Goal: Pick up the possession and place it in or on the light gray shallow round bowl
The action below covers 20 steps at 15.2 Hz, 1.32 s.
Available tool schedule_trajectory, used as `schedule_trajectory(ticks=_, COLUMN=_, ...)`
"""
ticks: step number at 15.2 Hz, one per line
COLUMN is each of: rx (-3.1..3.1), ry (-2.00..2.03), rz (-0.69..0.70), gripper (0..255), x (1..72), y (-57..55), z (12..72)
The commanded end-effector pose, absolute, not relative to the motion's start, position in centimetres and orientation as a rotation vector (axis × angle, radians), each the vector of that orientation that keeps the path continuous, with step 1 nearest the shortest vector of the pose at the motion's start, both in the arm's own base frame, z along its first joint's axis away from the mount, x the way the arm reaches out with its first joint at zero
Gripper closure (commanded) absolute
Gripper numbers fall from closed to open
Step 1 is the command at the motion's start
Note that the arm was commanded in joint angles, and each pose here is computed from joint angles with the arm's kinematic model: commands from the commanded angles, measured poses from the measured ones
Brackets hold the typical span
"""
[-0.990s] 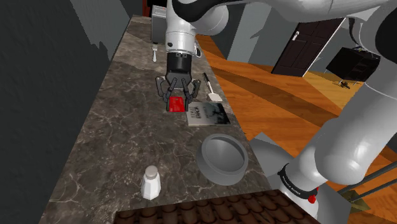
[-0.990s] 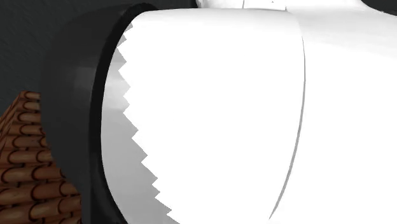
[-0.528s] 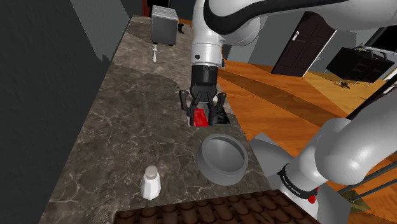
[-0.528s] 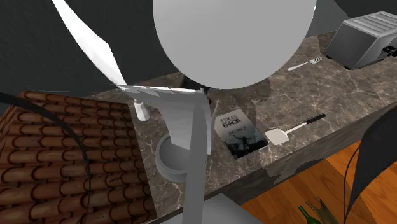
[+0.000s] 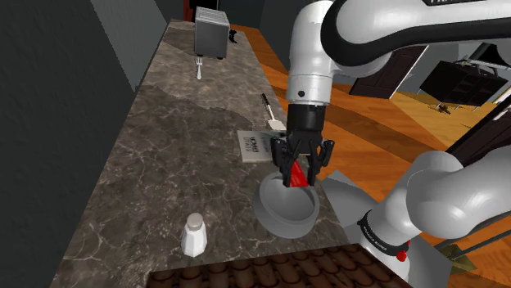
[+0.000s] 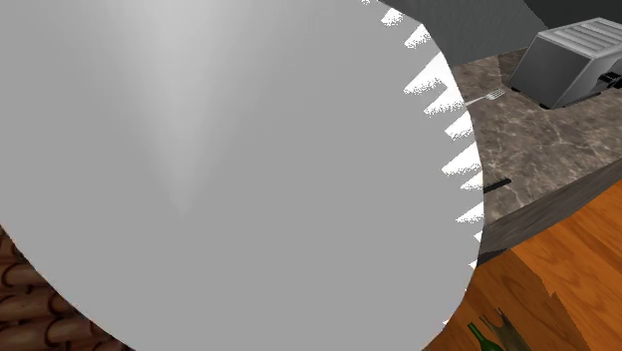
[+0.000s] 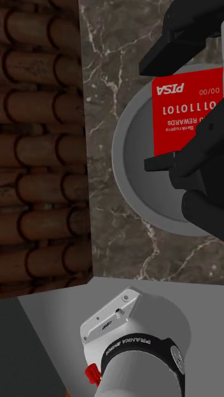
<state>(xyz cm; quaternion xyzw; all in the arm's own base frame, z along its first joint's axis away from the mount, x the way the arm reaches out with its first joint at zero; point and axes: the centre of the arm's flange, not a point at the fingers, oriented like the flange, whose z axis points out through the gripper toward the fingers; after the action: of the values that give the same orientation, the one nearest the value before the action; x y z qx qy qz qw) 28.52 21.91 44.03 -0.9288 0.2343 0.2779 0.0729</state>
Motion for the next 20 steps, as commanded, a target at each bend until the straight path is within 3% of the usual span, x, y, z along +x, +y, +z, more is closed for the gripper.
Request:
schedule_trajectory(ticks=1, rx=-2.789, ry=0.704, rz=0.834, gripper=255, x=26.4, y=21.4, z=44.2)
schedule_trajectory(ticks=20, rx=-2.789, ry=0.704, rz=0.834, gripper=255, x=26.4, y=21.4, z=36.1)
